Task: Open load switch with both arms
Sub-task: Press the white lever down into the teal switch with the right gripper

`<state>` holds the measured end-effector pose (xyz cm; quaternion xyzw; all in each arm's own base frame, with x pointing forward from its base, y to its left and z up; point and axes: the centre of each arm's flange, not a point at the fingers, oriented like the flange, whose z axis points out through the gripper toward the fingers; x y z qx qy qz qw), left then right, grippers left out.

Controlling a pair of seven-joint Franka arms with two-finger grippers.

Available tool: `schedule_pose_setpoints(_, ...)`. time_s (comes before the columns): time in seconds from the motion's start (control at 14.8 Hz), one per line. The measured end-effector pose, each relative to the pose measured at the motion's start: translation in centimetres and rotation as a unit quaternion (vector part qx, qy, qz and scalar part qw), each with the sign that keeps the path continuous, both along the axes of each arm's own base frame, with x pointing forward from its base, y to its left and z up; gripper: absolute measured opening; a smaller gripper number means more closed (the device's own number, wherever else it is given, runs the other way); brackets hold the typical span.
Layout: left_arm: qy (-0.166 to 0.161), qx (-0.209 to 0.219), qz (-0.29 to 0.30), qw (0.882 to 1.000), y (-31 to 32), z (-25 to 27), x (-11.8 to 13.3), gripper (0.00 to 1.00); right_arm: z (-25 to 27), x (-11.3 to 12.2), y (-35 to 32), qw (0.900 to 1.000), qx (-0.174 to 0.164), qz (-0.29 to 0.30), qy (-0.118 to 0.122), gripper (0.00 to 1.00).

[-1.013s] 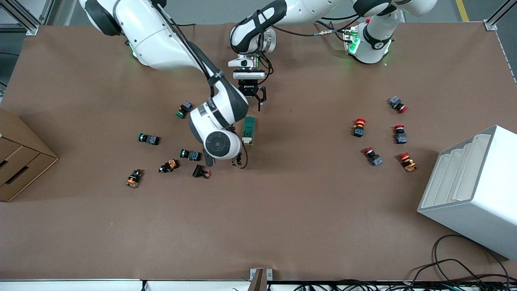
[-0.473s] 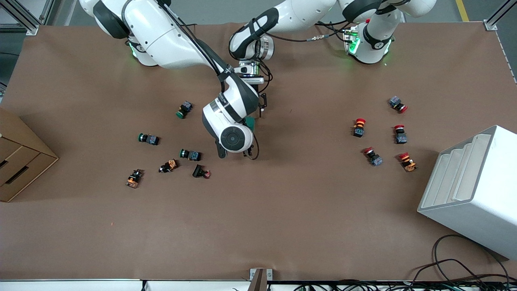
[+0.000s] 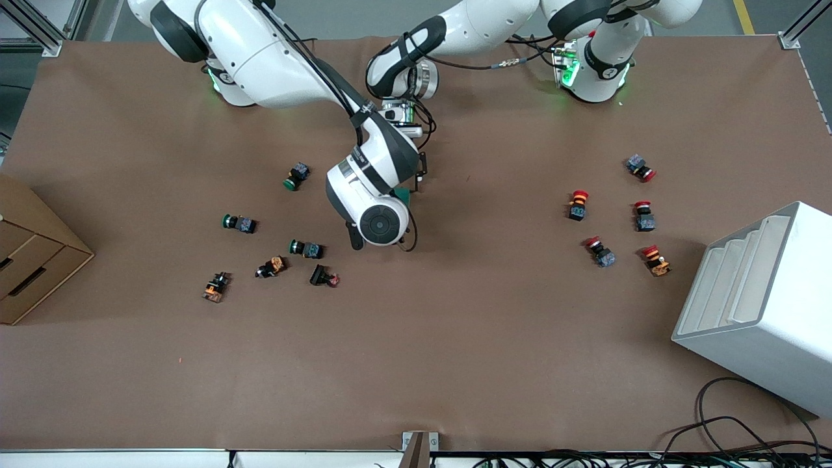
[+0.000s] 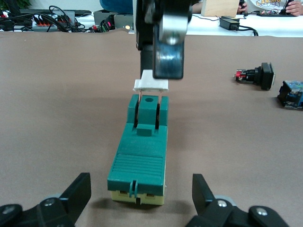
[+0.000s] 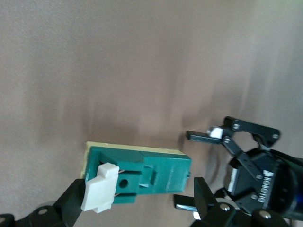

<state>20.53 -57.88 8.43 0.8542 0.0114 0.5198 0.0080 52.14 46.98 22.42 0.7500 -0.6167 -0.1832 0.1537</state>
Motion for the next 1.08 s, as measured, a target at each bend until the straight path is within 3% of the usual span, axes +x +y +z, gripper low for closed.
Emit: schedule_pose_setpoints(1.08,0.000,0.010,-0.005,1.000,0.2,-1.0,-0.7,0.96,0.5,-3.9,1.7,0.996,-0.022,0.051,0.070,1.00)
